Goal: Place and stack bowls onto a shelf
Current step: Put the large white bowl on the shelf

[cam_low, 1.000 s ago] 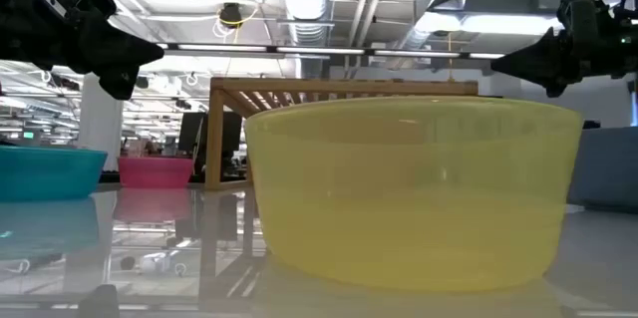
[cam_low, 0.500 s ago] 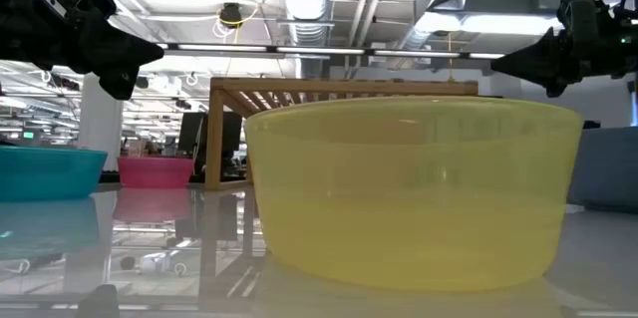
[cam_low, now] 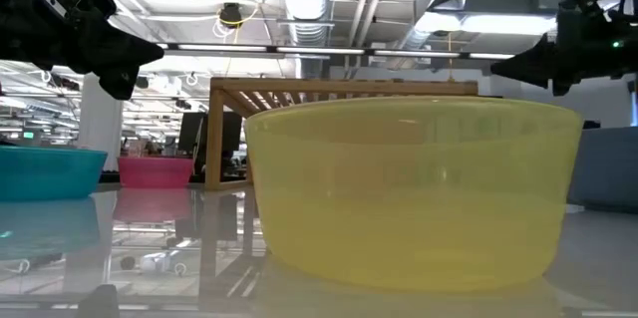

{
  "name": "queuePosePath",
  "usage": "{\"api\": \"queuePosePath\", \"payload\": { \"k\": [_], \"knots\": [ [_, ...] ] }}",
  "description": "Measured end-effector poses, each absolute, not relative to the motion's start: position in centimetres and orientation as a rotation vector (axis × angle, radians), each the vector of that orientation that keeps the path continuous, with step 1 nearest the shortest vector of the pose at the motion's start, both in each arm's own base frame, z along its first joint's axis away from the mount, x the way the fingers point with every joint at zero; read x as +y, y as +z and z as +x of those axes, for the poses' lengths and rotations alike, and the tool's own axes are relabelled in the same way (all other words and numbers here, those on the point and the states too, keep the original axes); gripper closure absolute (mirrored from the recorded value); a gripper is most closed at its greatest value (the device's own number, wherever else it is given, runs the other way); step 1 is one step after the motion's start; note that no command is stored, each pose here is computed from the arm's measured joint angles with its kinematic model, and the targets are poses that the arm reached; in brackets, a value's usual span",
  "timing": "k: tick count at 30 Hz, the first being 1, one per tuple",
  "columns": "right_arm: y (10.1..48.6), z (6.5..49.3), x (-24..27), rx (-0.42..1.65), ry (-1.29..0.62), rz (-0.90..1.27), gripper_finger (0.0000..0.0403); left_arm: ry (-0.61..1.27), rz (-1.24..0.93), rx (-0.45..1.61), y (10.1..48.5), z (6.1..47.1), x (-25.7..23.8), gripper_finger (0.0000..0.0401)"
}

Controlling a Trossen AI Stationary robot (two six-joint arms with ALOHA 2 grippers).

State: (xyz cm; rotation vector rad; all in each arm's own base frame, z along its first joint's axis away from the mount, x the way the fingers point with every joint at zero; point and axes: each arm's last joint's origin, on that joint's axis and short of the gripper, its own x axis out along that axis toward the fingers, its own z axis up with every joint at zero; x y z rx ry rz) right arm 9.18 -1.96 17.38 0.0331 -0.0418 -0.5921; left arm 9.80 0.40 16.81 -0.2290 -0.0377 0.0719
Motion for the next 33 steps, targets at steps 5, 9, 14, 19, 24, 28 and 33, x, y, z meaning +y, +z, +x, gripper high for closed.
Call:
{"api": "queuePosePath", "payload": {
  "k": [5,9,14,19,24,28,33],
  "knots": [
    [17.9,9.2,-2.0,-0.174,-0.547,0.272,0.036,0.101,-0.325,-0.1,17.3,9.8,0.5,0.0401],
    [18.9,9.1,-1.9,-0.35,-0.461,0.612,0.036,0.183,-0.524,-0.191,17.8,9.6,0.8,0.0401],
    [19.0,8.9,-2.2,-0.418,-0.544,0.693,0.036,0.406,-0.638,-0.295,18.0,9.4,1.5,0.0401],
    [19.0,8.8,-2.6,-0.447,-0.588,0.718,0.036,0.473,-0.847,-0.411,18.2,9.2,1.8,0.0401],
    [20.6,8.9,-2.2,-0.45,-0.376,0.737,0.036,0.308,-0.853,-0.404,19.8,9.2,1.4,0.0401],
    [24.4,9.0,-2.1,-0.435,-0.35,0.703,0.036,0.215,-0.74,-0.399,22.2,9.3,1.1,0.0401],
    [28.6,10.6,-3.0,-0.336,-0.589,0.678,0.036,0.335,-0.546,-0.339,25.9,9.8,1.4,0.0395]
  ]
}}
